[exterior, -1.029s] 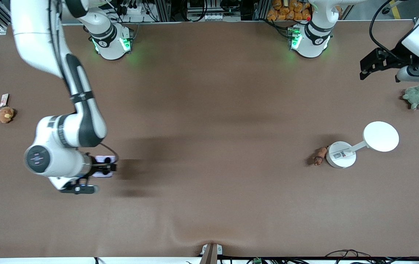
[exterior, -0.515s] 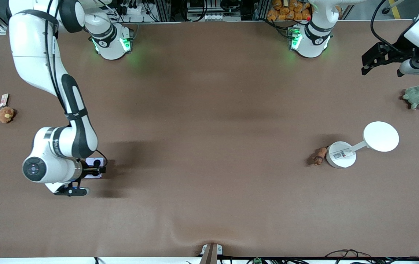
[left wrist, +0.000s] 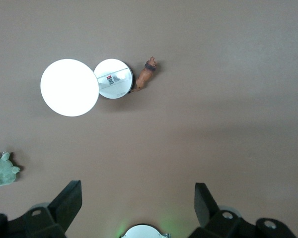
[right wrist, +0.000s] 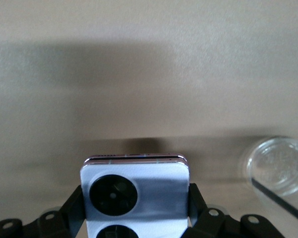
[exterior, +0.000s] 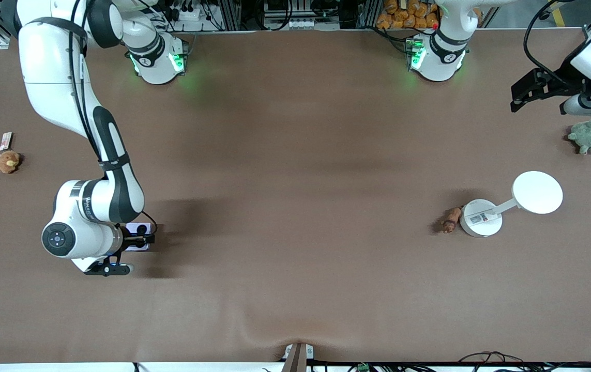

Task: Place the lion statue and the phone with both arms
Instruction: 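Carry the phone with the right gripper toward the glass beaker, then set the phone down beside the beaker and withdraw the right gripper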

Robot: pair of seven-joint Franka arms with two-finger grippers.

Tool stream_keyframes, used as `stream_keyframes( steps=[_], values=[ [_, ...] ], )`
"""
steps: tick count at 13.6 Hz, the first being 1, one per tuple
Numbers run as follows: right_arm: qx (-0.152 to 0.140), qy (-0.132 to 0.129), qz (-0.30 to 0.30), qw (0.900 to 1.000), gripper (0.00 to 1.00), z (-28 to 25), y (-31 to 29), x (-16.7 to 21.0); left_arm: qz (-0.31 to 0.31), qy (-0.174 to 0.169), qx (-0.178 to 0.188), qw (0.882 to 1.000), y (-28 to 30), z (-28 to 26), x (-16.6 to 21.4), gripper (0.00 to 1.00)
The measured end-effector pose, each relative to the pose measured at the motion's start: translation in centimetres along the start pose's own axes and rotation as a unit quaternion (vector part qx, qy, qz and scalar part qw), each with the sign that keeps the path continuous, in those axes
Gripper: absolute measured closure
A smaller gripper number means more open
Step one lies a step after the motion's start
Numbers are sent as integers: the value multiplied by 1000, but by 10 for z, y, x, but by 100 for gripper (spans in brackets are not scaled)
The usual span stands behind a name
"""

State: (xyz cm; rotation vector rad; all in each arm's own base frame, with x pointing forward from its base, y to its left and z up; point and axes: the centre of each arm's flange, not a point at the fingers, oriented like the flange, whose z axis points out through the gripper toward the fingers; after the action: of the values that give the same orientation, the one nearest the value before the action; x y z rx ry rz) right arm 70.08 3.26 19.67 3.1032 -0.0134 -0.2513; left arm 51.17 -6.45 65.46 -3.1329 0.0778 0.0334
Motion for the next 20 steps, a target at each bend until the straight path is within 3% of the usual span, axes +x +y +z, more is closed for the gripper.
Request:
stream_keyframes(
  steps=[4, 6, 10, 13, 16, 20],
  values=[
    [-5, 12, 2, 1000, 15, 14, 6, 5, -2, 0, 0, 1000, -2, 0, 0, 0],
    [-6, 18, 2, 1000, 1, 15, 6, 6, -3, -1, 0, 1000, -3, 1, 1, 0],
    [-4, 37, -1, 999, 0, -6, 3, 12, -4, -1, 0, 1000, -4, 1, 1, 0],
    [3, 59, -5, 998, 0, -62, -3, 13, -4, -1, 0, 1000, -4, 1, 2, 0],
    [14, 80, -3, 997, 0, -154, 2, -1, -4, 0, 0, 1000, -4, 1, 2, 0],
    [31, 62, 5, 998, 0, -280, 29, -69, -4, 1, -1, 1000, -4, -1, 2, 0]
  ],
)
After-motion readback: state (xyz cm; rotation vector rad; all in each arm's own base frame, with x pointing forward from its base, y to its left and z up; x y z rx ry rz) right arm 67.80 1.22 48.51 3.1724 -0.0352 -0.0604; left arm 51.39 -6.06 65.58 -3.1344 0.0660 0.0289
